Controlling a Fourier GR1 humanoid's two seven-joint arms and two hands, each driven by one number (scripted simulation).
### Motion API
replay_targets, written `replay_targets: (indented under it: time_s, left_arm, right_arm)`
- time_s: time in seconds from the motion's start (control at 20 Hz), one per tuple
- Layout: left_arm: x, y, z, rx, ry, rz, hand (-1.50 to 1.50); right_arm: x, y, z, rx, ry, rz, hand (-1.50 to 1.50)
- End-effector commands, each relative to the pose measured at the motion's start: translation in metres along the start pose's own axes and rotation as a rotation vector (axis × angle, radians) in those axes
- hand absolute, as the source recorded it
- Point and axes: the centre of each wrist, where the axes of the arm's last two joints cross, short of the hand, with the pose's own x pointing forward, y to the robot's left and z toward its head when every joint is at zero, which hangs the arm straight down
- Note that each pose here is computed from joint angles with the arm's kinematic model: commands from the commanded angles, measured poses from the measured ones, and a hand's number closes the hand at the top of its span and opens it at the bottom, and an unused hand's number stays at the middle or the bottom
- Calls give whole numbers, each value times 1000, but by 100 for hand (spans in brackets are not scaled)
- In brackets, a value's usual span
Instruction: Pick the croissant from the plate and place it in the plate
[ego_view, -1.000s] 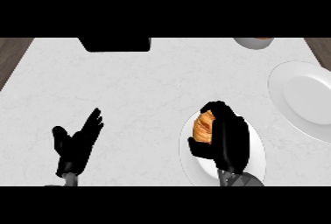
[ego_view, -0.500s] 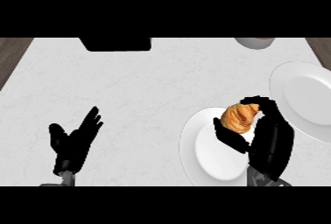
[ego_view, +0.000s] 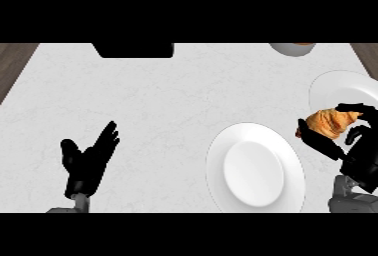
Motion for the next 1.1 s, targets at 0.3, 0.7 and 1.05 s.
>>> replay_targets:
  time_s: [0.3, 0.7, 1.05]
  left_arm:
    - [-5, -13, -2, -13, 4, 3, 0]
    - [5, -5, -1, -32, 3, -11, 0]
    - [0, -2, 1, -31, -2, -8, 0]
  right_arm:
    - [-75, -15, -116, -166, 31, 29, 150]
    - [-133, -36, -162, -165, 36, 40, 150]
    - [-167, -42, -164, 141, 269, 263, -150]
